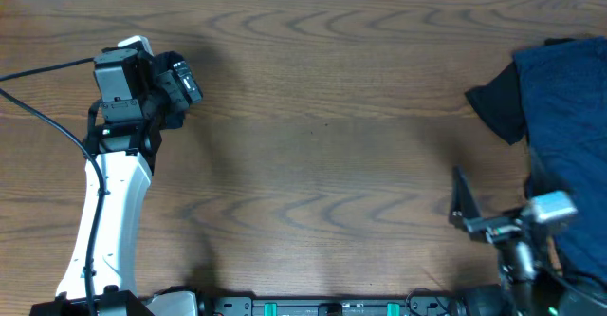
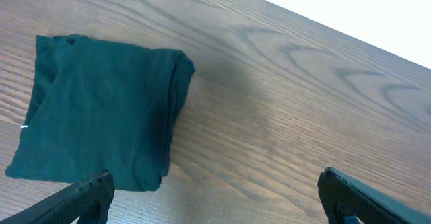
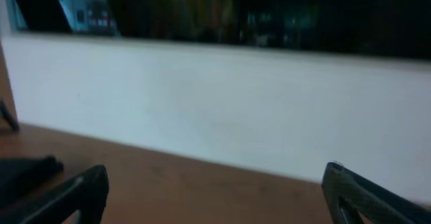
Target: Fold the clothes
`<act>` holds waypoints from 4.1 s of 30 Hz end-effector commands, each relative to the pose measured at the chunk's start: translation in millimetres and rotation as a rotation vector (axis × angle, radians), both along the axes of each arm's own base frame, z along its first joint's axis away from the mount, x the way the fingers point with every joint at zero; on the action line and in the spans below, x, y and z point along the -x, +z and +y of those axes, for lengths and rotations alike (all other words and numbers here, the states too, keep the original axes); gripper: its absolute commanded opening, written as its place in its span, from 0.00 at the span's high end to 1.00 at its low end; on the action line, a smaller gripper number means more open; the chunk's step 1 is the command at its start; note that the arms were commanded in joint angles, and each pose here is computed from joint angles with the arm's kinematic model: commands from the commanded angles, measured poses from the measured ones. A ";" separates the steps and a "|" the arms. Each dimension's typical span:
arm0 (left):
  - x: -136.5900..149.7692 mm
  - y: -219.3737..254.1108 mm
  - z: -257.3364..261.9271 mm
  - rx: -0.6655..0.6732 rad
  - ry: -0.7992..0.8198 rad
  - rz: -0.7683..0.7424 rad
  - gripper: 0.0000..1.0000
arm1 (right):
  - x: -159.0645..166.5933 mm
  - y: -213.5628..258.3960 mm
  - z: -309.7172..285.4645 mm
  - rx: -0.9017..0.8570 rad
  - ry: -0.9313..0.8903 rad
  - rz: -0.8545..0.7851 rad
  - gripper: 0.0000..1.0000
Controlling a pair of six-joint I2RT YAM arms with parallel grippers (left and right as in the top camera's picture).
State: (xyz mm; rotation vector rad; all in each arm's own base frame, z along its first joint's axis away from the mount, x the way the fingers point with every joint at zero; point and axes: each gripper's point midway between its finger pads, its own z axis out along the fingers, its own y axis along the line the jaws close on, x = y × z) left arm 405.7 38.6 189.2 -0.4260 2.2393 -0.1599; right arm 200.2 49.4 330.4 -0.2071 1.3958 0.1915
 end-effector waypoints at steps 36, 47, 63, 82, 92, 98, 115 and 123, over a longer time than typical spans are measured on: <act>0.7 1.7 -0.5 0.006 0.002 -0.005 0.02 | -42.6 -158.6 -6.4 0.102 -0.064 0.155 0.01; 0.7 1.7 -0.5 0.006 0.002 -0.005 0.02 | -43.1 -171.5 -11.9 0.106 -0.084 0.209 0.01; 0.7 1.7 -0.5 0.006 0.002 -0.005 0.02 | -43.1 -171.5 -11.9 0.105 -0.084 0.209 0.01; 0.7 1.7 -0.5 0.006 0.002 -0.005 0.02 | -43.1 -171.5 -11.9 0.105 -0.084 0.209 0.01; 4.1 6.0 -2.4 0.005 -0.002 -0.009 0.02 | -43.1 -171.5 -11.9 0.106 -0.084 0.209 0.01; 44.5 56.0 -7.6 -0.005 -0.003 -0.089 0.02 | -43.1 -171.5 -11.9 0.106 -0.084 0.209 0.01; 177.0 166.7 -41.6 -0.032 -0.082 -0.489 0.02 | -43.1 -171.5 -11.9 0.106 -0.084 0.209 0.01; 209.1 98.3 -48.5 -0.021 -0.111 -0.416 0.02 | -43.1 -171.5 -11.9 0.105 -0.084 0.209 0.01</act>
